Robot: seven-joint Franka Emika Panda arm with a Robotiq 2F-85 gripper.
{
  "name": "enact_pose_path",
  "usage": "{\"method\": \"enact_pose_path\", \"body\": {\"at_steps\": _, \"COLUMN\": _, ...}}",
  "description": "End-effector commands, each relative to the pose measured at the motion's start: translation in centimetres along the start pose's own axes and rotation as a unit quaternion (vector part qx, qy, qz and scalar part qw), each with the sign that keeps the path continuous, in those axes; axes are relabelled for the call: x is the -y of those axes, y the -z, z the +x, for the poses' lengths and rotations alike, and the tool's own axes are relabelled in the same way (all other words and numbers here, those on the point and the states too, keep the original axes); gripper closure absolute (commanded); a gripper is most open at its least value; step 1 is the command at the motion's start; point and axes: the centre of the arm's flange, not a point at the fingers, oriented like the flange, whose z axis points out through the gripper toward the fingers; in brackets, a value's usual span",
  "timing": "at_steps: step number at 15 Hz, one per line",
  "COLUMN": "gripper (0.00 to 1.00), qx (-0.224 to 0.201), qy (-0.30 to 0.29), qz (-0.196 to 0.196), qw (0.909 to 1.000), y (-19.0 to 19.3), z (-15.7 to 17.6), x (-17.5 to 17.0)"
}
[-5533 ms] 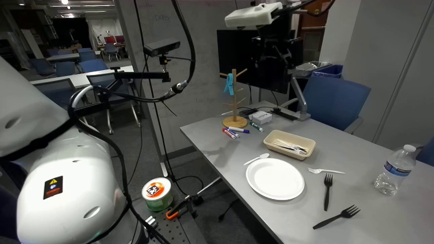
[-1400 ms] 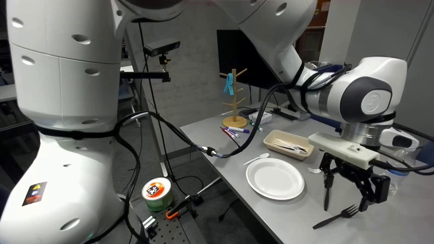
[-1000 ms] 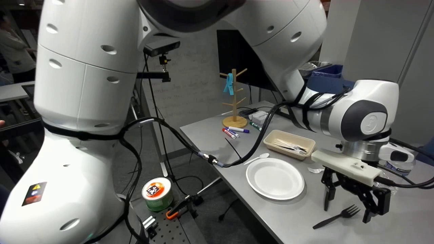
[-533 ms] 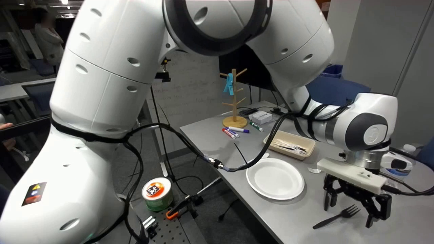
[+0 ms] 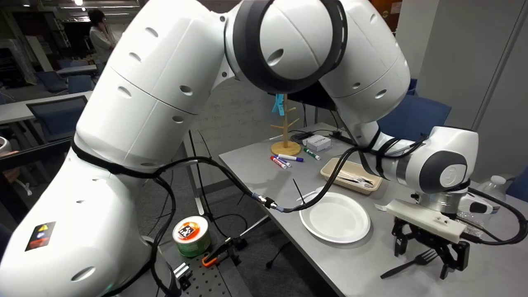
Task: Pick both black forks on the table and put them on the tray
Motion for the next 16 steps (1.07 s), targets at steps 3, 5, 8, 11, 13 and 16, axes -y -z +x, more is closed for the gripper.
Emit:
{"method": "enact_pose_path", "body": {"at_steps": 3, "gripper": 0.06, "qx": 0.009, "qy": 0.011, "qz": 0.016, "qw": 0.9998, "y": -2.2, "z": 2.7, "x": 0.1}}
{"method": "enact_pose_path", "body": {"at_steps": 5, "gripper": 0.30, "qx": 0.009, "qy": 0.009, "qz": 0.016, "qw": 0.9998, "y": -2.4, "z": 2.9, "x": -0.1}}
{"method": "enact_pose_path", "body": {"at_steps": 8, "gripper": 0.46, "qx": 0.003, "qy": 0.004, "qz": 0.017, "qw": 0.9998, "y": -2.0, "z": 3.0, "x": -0.6}}
{"method": "enact_pose_path", "body": {"at_steps": 11, "gripper": 0.69, "qx": -0.001, "qy": -0.003, "qz": 0.017, "qw": 0.9999, "y": -1.6, "z": 3.0, "x": -1.1}}
{"method": "enact_pose_path", "body": {"at_steps": 13, "gripper": 0.84, "qx": -0.002, "qy": -0.006, "qz": 0.017, "qw": 0.9998, "y": -1.4, "z": 3.0, "x": -1.5}}
{"method": "enact_pose_path", "body": {"at_steps": 16, "gripper": 1.00, "qx": -0.004, "qy": -0.009, "qz": 0.020, "qw": 0.9998, "y": -1.2, "z": 2.9, "x": -1.7}}
